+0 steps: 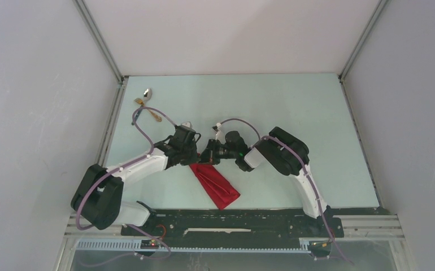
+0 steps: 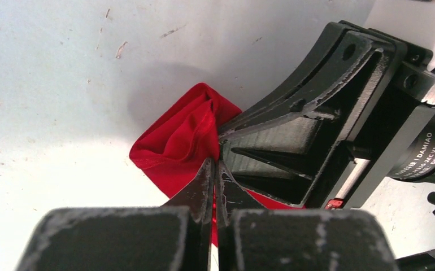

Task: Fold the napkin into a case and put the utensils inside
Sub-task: Stuff the top corner of the smaller-rectangle-folded napkin into the folded napkin.

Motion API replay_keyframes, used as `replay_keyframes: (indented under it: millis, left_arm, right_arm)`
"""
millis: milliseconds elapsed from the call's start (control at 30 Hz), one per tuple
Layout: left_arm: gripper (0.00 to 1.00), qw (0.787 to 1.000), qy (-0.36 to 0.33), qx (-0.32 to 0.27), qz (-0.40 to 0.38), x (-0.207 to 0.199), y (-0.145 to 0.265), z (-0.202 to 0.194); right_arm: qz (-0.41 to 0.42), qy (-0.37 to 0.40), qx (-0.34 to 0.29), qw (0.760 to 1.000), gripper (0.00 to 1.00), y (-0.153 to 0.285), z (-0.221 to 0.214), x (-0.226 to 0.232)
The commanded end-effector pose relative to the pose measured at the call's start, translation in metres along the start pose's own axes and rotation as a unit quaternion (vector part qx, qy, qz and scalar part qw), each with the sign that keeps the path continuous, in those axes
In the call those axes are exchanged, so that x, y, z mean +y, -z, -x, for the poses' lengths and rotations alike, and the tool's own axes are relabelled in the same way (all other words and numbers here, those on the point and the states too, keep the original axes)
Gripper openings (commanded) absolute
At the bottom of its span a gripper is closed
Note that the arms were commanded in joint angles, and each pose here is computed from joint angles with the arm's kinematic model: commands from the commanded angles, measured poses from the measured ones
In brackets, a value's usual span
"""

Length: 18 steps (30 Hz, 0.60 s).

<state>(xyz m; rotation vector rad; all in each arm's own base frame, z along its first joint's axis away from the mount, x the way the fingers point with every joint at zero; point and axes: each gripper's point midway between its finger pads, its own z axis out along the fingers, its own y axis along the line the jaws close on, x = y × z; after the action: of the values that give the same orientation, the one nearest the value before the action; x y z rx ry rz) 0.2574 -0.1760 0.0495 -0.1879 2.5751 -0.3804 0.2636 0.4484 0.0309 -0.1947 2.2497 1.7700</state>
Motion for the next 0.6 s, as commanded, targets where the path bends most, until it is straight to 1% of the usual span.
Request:
replay_keyframes:
  millis: [0, 200, 267, 333, 400, 467, 567]
  left_arm:
    - [0.00, 1.000, 0.014, -0.006, -0.021, -0.010, -0.001, 0.006]
    - [0.01, 1.000, 0.009, -0.004, -0.015, -0.008, -0.003, 0.007]
    - [0.10, 1.000, 0.013, -0.013, -0.014, -0.005, 0.000, 0.011]
    - [0.25, 0.999, 0.022, -0.022, -0.012, 0.000, 0.006, 0.016]
    - [0.36, 0.999, 0.028, -0.033, -0.017, 0.004, 0.014, 0.022]
    - [0.44, 0.998, 0.034, -0.050, -0.023, 0.007, 0.025, 0.029]
    - [0.50, 0.996, 0.041, -0.079, -0.030, 0.010, 0.044, 0.039]
  right_arm:
    - [-0.018, 0.009, -0.006, 1.000, 0.00, -0.016, 0.000, -0.008]
    - [-0.057, -0.015, -0.008, 0.998, 0.00, -0.012, -0.003, -0.030]
    - [-0.062, -0.018, -0.005, 0.998, 0.00, -0.011, -0.005, -0.033]
    - [-0.065, -0.017, -0.002, 0.998, 0.00, -0.011, -0.007, -0.034]
    - [-0.070, -0.014, 0.001, 0.997, 0.00, -0.010, -0.008, -0.034]
    - [-0.075, -0.010, 0.002, 0.997, 0.01, -0.010, -0.010, -0.033]
    - [-0.080, -0.004, 0.005, 0.997, 0.03, -0.010, -0.011, -0.032]
